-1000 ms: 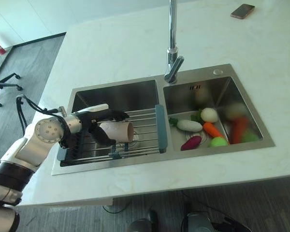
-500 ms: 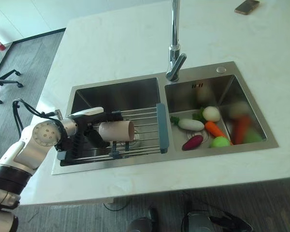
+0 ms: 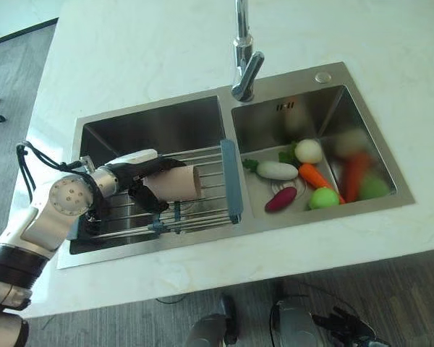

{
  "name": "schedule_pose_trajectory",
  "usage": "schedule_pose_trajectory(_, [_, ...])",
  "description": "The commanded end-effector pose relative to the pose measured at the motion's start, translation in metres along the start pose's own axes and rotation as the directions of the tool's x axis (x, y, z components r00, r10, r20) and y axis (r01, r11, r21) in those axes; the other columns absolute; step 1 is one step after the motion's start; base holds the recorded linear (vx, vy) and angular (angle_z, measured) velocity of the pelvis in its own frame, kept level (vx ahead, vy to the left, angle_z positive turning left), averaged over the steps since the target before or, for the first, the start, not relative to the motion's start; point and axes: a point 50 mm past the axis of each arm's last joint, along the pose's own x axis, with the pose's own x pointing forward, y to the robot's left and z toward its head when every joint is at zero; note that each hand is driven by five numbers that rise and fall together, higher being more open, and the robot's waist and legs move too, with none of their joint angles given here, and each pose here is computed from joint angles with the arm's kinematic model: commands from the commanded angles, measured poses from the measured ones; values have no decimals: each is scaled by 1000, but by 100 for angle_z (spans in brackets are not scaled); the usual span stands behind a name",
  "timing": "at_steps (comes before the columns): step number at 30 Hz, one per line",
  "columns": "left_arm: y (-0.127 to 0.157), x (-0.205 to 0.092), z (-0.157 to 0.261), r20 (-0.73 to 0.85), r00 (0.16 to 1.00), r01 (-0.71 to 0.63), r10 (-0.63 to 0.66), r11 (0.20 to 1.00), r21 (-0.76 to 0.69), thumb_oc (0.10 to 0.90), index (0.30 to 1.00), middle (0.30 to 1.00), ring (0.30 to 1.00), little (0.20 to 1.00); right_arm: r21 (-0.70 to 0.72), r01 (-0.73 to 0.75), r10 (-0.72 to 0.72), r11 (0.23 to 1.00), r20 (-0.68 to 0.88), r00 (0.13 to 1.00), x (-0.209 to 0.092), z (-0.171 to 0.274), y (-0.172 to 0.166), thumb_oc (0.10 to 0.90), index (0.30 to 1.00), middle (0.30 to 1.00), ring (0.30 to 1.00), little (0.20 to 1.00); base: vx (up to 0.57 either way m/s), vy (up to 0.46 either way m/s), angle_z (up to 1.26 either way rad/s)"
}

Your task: Place the dishes in the dishwasher.

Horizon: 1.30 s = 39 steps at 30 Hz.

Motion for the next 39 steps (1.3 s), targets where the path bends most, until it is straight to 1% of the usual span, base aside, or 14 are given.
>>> schedule_pose_trajectory(1, [25,-5,0,-34,993,-109,110,993,41,800,900,900,900,900,28,44,-45,999,33,998,-8,1,-25,800,900,900,900,900,-33,12,-12])
schedule_pose_trajectory(4, [22,-3,-2,-43,995,-92,93,995,34,800,900,900,900,900,29,39,-40,999,57,998,-7,7,-24,800,900,900,900,900,-28,18,-8])
schedule_pose_trajectory(5, [21,-3,-2,-43,995,-89,90,996,33,621,632,632,632,632,27,38,-39,999,59,997,-7,8,-23,800,900,900,900,900,-8,11,-5])
schedule_pose_trajectory(6, [21,-2,-2,-40,996,-83,85,996,34,400,300,300,300,300,26,38,-40,999,60,997,-7,9,-23,800,900,900,900,900,0,0,0])
schedule_pose_trajectory(11, [17,1,2,-24,998,-55,56,998,38,400,300,300,300,300,26,46,-47,999,51,998,-8,7,-25,800,900,900,900,900,0,0,0])
schedule_pose_trajectory(18, [13,4,3,13,995,-94,96,992,-87,400,300,300,300,300,26,38,-40,999,58,998,-7,6,-22,800,900,900,900,900,0,0,0])
schedule_pose_trajectory(20, [14,2,5,50,987,-149,155,983,-103,400,300,300,300,300,30,33,-35,999,57,998,-6,4,-18,800,900,900,900,900,-11,-16,1])
schedule_pose_trajectory(23, [19,-4,10,102,946,-297,308,949,-105,400,300,300,300,300,41,37,-38,998,37,999,-6,-4,-12,800,900,900,900,900,-21,-49,6])
schedule_pose_trajectory(26, [31,-25,5,120,822,-537,557,828,-163,400,300,300,300,300,64,60,-61,996,3,998,-7,-16,-11,800,900,900,900,900,-8,-57,11])
schedule_pose_trajectory(29, [33,-52,-4,114,652,-722,749,660,-209,400,300,300,300,300,89,78,-75,993,-38,996,-8,-29,-9,800,900,900,900,900,4,-40,26])
schedule_pose_trajectory(34, [34,-79,-5,102,393,-878,914,406,-254,400,300,300,300,300,59,51,-47,997,-75,996,-7,-36,0,800,900,900,900,900,15,-90,23])
schedule_pose_trajectory(37, [27,-90,-9,63,301,-921,952,307,-241,400,300,300,300,300,-4,8,-9,1000,-88,996,-5,-36,6,800,900,900,900,900,23,-167,20])
schedule_pose_trajectory(38, [21,-97,-14,28,265,-941,964,265,-211,400,300,300,300,300,-66,-26,20,997,-102,995,-5,-37,9,800,900,900,900,900,-35,-239,27])
schedule_pose_trajectory(39, [17,-102,-19,4,253,-950,968,249,-188,400,300,300,300,300,-103,-40,27,994,-121,992,-5,-39,9,800,900,900,900,900,-71,-215,38])
